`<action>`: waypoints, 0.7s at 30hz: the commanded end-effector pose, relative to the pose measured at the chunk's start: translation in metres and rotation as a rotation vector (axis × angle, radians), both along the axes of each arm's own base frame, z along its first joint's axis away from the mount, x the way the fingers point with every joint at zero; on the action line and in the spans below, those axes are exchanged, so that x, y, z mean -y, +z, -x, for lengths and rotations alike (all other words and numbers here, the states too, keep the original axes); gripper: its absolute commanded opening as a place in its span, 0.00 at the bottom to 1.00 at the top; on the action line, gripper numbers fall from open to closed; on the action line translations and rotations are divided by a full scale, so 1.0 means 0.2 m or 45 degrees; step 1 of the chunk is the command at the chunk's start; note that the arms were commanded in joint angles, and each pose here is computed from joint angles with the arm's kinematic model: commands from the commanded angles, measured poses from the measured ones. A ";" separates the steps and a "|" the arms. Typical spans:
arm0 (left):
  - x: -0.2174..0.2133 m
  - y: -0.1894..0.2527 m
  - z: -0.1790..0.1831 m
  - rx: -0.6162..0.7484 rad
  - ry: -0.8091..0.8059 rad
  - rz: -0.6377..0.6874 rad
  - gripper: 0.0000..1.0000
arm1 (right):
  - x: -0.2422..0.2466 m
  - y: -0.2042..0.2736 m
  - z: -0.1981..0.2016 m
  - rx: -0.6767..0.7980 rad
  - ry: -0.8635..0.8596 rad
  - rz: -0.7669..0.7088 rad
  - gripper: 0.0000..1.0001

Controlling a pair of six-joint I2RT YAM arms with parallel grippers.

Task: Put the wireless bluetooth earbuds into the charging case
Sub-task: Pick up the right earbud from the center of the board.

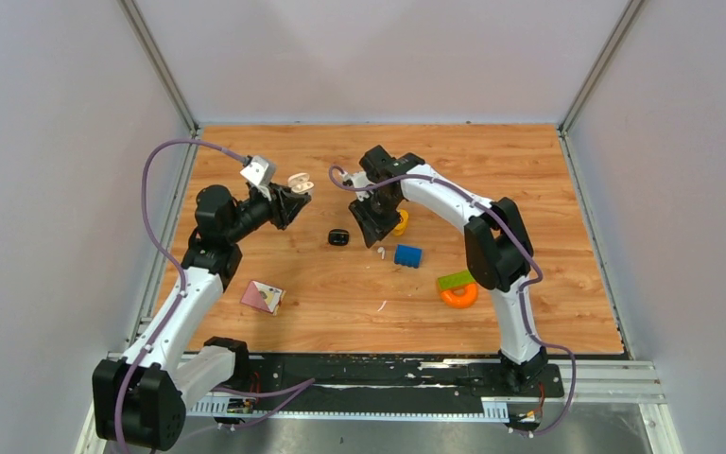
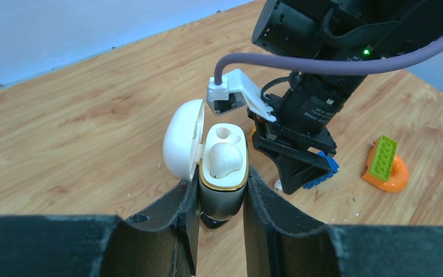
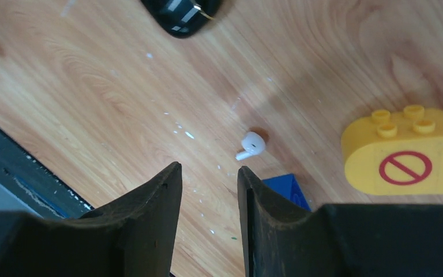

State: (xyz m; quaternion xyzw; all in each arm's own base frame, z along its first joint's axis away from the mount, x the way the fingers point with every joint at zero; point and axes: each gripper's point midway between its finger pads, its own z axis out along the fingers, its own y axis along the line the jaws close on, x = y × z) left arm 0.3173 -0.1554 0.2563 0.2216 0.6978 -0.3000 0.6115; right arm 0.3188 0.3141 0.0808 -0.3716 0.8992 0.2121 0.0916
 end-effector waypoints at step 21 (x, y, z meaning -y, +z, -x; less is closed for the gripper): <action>0.00 0.11 -0.03 0.057 -0.008 0.025 0.01 | 0.10 -0.29 0.00 -0.088 -0.238 0.300 0.33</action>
